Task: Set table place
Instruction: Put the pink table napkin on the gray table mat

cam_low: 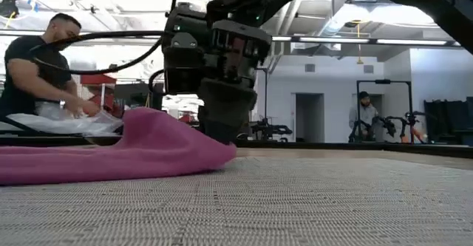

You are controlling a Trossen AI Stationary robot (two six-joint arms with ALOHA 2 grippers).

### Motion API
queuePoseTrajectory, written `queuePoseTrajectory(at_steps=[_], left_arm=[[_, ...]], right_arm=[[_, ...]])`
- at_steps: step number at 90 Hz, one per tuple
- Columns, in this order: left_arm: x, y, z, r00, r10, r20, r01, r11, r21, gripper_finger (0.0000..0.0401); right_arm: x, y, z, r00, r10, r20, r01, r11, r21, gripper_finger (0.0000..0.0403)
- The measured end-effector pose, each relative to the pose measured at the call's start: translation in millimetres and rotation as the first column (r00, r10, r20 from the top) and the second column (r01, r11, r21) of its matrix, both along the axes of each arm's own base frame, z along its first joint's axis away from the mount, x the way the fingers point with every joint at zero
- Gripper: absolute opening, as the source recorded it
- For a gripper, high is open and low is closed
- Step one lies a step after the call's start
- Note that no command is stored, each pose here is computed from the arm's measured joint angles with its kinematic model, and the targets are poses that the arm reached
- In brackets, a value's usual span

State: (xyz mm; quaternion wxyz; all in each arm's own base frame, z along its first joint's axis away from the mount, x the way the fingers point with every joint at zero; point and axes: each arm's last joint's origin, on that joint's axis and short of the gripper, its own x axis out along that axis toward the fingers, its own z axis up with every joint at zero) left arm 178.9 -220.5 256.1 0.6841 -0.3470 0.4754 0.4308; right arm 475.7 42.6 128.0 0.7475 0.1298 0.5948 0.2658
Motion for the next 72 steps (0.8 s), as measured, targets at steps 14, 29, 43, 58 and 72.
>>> queuePoseTrajectory(at_steps=[14, 29, 43, 58, 72], left_arm=[[0, 0, 0, 0.999, 0.039, 0.012, -0.039, 0.999, -0.007, 0.0], [2, 1, 0, 0.997, 0.072, 0.031, -0.072, 0.997, -0.012, 0.0], [8, 5, 1, 0.992, 0.065, 0.11, -0.07, 0.997, 0.043, 0.0], [16, 12, 1, 0.991, 0.065, 0.114, -0.073, 0.996, 0.06, 0.0], [26, 19, -5, 0.989, 0.075, 0.131, -0.082, 0.995, 0.054, 0.0]], right_arm=[[-6, 0, 0, 0.995, 0.103, 0.004, -0.102, 0.987, -0.128, 0.0], [-4, -16, 0, 0.993, 0.109, 0.037, -0.103, 0.985, -0.136, 0.0], [-1, -16, 9, 0.974, 0.217, 0.069, -0.192, 0.947, -0.259, 0.0], [4, -19, 15, 0.967, 0.232, 0.108, -0.191, 0.936, -0.296, 0.0007], [9, -33, 24, 0.981, 0.151, 0.119, -0.114, 0.956, -0.27, 0.004]])
